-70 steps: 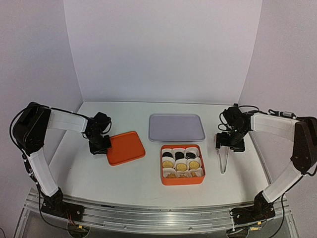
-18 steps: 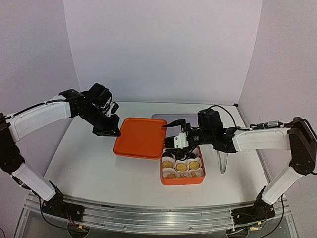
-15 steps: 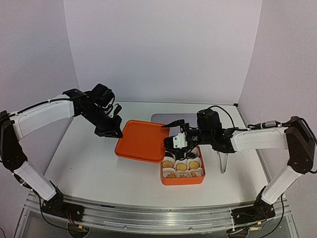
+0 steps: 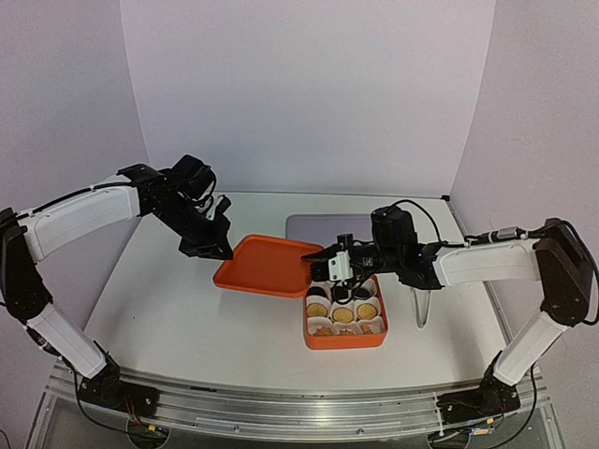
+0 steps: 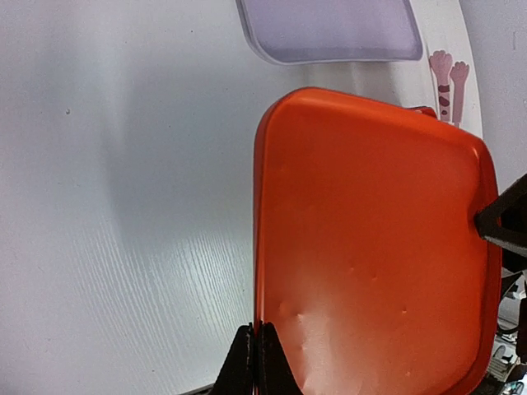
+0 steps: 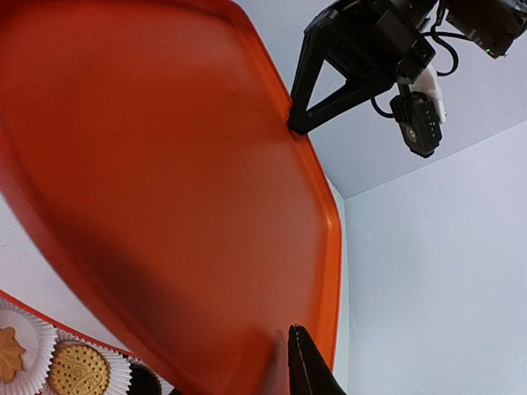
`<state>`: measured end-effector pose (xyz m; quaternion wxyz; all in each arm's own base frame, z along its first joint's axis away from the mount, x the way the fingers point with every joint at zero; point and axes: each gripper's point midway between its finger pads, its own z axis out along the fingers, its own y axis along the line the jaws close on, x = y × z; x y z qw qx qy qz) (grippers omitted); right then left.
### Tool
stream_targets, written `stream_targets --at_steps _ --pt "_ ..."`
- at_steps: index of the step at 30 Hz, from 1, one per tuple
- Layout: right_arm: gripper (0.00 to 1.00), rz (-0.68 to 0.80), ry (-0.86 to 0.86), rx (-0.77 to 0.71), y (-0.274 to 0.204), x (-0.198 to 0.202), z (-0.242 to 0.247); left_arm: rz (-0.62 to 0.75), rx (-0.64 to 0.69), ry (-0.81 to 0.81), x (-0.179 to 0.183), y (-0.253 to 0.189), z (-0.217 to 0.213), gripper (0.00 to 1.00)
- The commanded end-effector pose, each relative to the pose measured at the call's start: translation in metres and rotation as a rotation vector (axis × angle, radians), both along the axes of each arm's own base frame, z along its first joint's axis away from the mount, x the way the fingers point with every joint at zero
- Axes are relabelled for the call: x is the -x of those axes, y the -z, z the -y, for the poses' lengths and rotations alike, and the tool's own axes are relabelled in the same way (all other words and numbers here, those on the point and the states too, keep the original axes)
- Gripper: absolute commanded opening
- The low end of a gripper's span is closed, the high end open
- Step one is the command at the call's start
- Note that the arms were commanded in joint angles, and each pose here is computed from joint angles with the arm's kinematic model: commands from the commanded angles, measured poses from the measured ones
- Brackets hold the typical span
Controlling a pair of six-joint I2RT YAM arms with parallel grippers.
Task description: Pack the cookies
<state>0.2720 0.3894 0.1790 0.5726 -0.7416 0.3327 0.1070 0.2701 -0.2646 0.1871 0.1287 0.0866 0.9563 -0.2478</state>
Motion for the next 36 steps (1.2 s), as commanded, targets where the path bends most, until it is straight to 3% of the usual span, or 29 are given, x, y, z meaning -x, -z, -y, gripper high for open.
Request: stream_targets --at_steps 1,3,4,6,7,9,10,13,19,22,24,26,28,31,36 --pt "0.15 0.004 -0.029 -0.07 -0.027 0.01 -0.001 0.037 0.069 0.008 -0.008 -0.029 0.014 0.1" --pt "0.07 0.001 -0.021 -0.072 -0.027 0.009 0.001 0.057 0.089 0.001 -0.011 -0.036 0.016 0.25" --pt "0.02 -0.001 -0.016 -0.072 -0.027 0.01 0.001 0.075 0.106 -0.002 -0.013 -0.043 0.018 0.41" --pt "0.0 -0.025 -0.004 -0.079 -0.029 0.01 0.003 0.117 0.139 -0.019 -0.018 -0.058 0.019 0.64" --pt "0.0 -0.038 0.0 -0.085 -0.03 0.011 0.004 0.143 0.149 -0.029 -0.021 -0.067 0.019 0.71" --pt "0.0 -0.07 0.012 -0.097 -0.032 0.011 0.005 0.211 0.172 -0.06 -0.028 -0.09 0.017 0.96" --pt "0.0 -0.088 0.025 -0.106 -0.035 0.011 0.005 0.256 0.174 -0.095 -0.033 -0.103 0.012 0.99" --pt "0.0 -0.201 0.125 -0.167 -0.051 0.001 0.008 0.411 0.142 -0.243 -0.052 -0.146 -0.015 1.0" --pt "0.0 -0.686 0.55 -0.411 -0.09 -0.045 0.034 0.706 0.13 -0.532 -0.068 -0.206 -0.076 1.0" --pt "0.0 -1.167 0.806 -0.455 -0.081 -0.063 0.064 0.775 0.194 -0.544 -0.071 -0.213 -0.074 1.0" --pt "0.0 -1.568 0.897 -0.474 -0.076 -0.072 0.091 0.781 0.228 -0.494 -0.073 -0.206 -0.062 1.0" --pt "0.0 -1.969 0.81 -0.498 -0.083 -0.077 0.11 0.747 0.251 -0.421 -0.075 -0.19 -0.043 1.0" --pt "0.0 -2.223 0.694 -0.452 -0.096 -0.07 0.115 0.682 0.265 -0.358 -0.081 -0.168 -0.023 1.0" --pt "0.0 -2.355 0.633 -0.392 -0.1 -0.06 0.117 0.552 0.312 -0.231 -0.084 -0.124 0.017 1.0" --pt "0.0 -2.444 0.636 -0.357 -0.086 -0.032 0.129 0.384 0.396 -0.089 -0.081 -0.066 0.062 1.0"
